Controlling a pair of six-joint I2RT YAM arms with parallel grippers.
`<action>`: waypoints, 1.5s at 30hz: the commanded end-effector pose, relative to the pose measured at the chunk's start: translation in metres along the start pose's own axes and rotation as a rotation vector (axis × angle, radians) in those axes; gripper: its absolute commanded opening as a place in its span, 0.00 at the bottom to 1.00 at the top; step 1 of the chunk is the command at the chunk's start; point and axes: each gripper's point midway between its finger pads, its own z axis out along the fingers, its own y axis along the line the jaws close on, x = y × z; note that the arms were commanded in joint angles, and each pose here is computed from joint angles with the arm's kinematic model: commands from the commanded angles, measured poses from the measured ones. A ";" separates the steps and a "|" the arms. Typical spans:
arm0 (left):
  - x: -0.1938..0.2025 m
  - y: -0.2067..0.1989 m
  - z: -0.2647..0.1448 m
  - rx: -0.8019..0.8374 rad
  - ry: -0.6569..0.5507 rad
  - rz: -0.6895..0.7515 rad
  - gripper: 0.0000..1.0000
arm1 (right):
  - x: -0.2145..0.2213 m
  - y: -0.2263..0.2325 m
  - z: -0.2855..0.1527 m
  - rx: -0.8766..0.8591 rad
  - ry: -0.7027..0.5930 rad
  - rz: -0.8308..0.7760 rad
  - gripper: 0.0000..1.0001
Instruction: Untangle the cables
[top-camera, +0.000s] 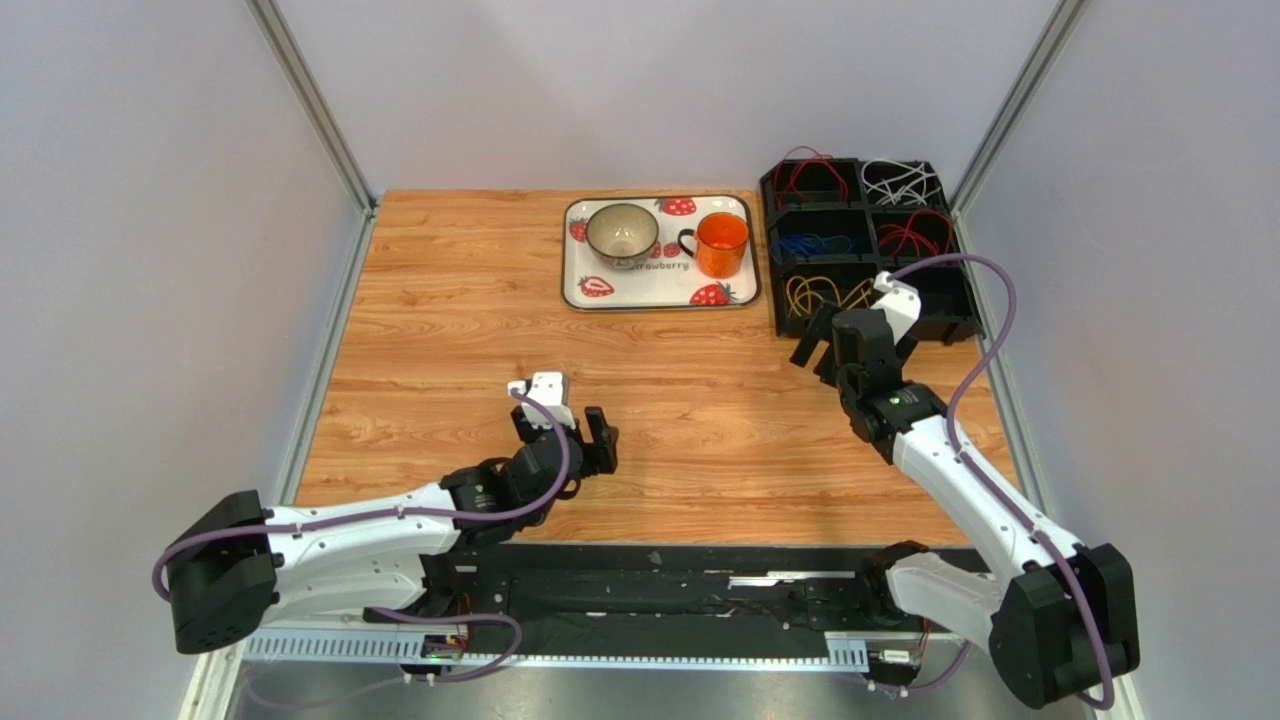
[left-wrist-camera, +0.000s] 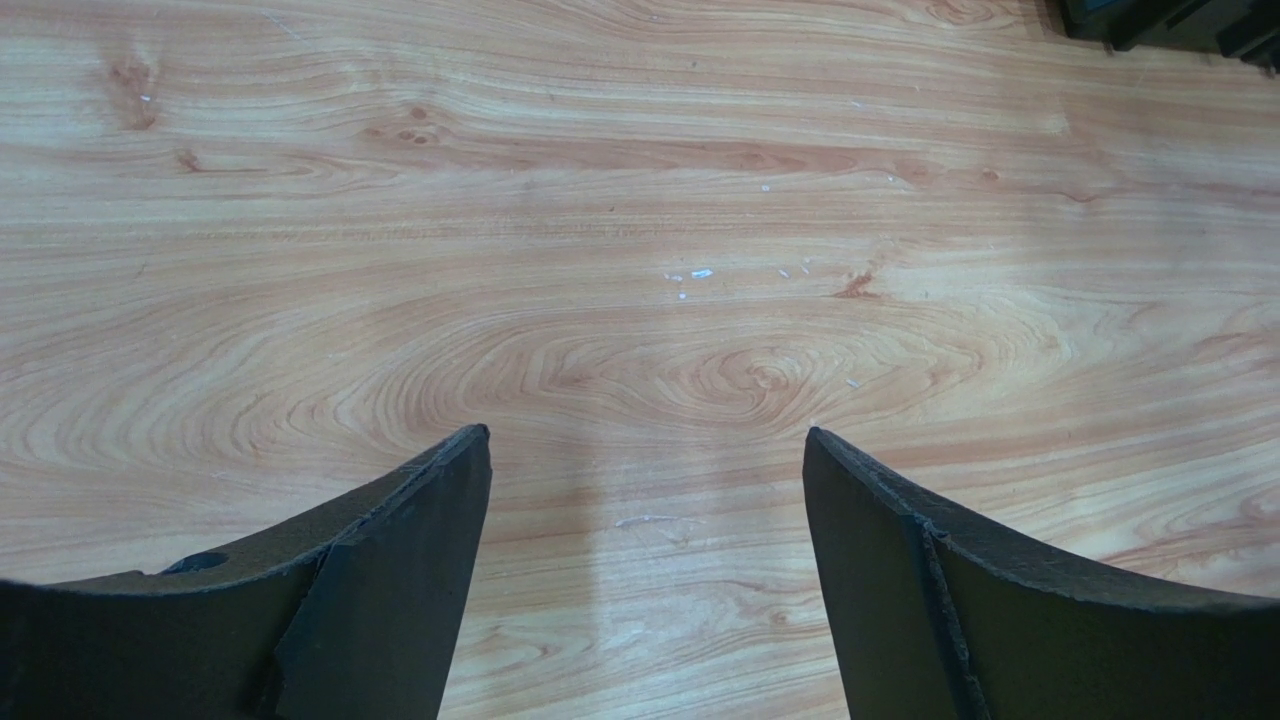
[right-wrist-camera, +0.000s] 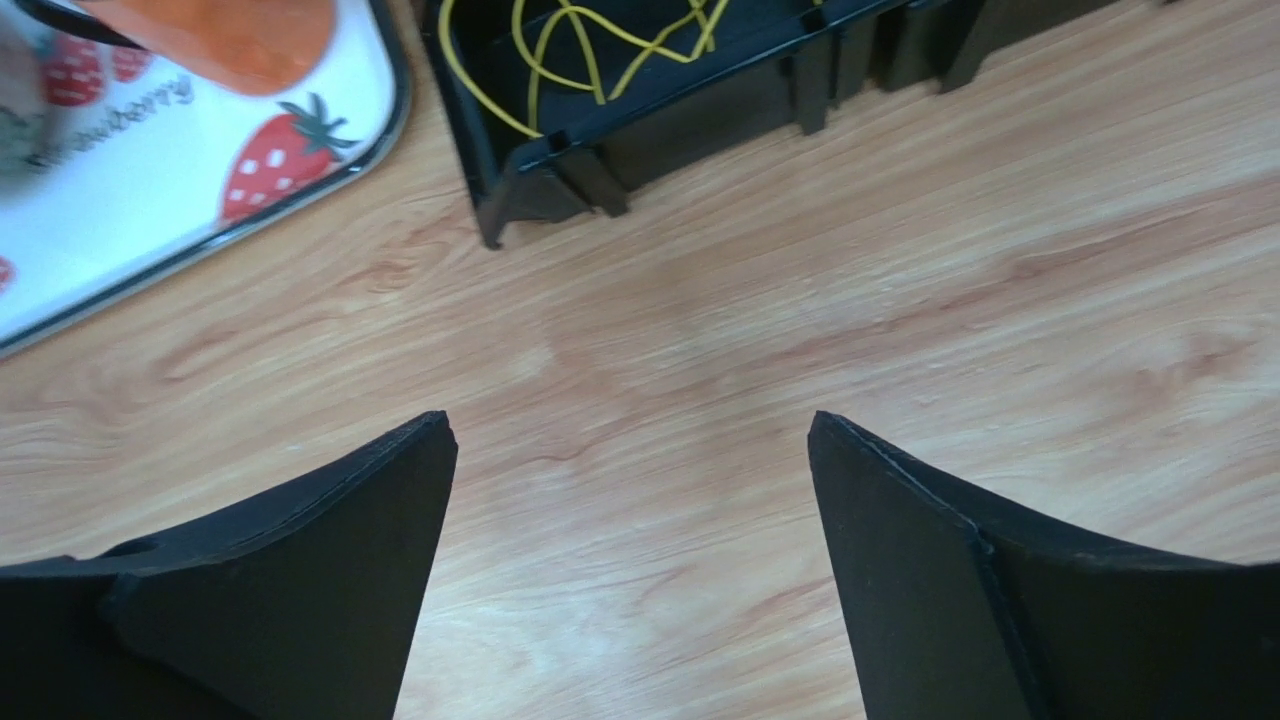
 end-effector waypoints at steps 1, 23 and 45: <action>0.003 -0.003 0.000 0.008 0.015 -0.010 0.84 | -0.008 -0.026 0.007 0.111 -0.085 -0.113 0.89; 0.007 -0.010 0.000 0.043 0.033 0.002 0.84 | -0.022 -0.057 0.019 0.249 -0.221 -0.380 0.76; 0.009 -0.012 0.002 0.041 0.042 0.015 0.83 | -0.015 -0.065 0.030 -0.051 -0.514 -0.239 1.00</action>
